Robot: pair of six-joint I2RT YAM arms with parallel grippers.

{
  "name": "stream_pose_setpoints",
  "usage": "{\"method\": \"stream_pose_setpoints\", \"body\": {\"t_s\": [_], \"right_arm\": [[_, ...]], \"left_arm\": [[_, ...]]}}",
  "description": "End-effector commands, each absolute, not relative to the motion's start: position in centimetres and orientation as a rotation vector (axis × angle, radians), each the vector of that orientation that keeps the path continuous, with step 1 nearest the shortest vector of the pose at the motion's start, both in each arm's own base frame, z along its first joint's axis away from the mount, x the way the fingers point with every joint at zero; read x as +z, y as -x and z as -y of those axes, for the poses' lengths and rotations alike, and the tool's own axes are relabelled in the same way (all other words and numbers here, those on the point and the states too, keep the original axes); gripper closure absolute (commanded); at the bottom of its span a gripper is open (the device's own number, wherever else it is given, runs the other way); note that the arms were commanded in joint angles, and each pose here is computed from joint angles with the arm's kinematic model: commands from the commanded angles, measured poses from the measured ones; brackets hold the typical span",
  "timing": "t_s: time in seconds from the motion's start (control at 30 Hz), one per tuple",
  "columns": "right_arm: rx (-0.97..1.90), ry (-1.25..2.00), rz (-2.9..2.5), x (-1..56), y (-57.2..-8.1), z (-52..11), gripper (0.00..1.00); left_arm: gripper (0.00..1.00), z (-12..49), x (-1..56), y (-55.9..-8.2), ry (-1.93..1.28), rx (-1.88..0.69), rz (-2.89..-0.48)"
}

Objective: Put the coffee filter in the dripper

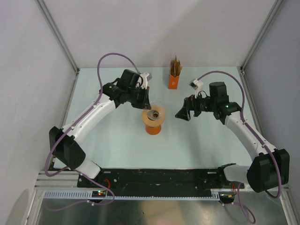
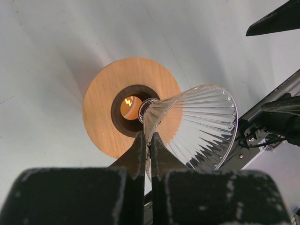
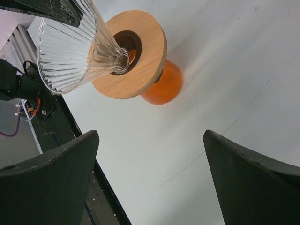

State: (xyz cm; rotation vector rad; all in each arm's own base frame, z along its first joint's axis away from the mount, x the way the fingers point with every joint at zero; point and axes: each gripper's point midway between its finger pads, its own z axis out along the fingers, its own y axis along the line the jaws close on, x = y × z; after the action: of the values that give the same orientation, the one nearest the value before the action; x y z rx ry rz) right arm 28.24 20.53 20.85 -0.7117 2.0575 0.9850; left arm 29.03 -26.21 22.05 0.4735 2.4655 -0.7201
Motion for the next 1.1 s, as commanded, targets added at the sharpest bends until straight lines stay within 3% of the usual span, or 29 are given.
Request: {"method": "stream_pose_setpoints", "body": {"t_s": [0.0, 1.07], "right_arm": [[0.968, 0.75, -1.985, 22.9, -28.6, -20.8, 0.0], [0.983, 0.752, -1.986, 22.8, -28.6, -21.1, 0.01]], "left_arm": [[1.0, 27.0, 24.0, -30.0, -0.471, -0.769, -2.406], [1.0, 25.4, 20.8, -30.0, -0.438, -0.829, -2.489]]}}
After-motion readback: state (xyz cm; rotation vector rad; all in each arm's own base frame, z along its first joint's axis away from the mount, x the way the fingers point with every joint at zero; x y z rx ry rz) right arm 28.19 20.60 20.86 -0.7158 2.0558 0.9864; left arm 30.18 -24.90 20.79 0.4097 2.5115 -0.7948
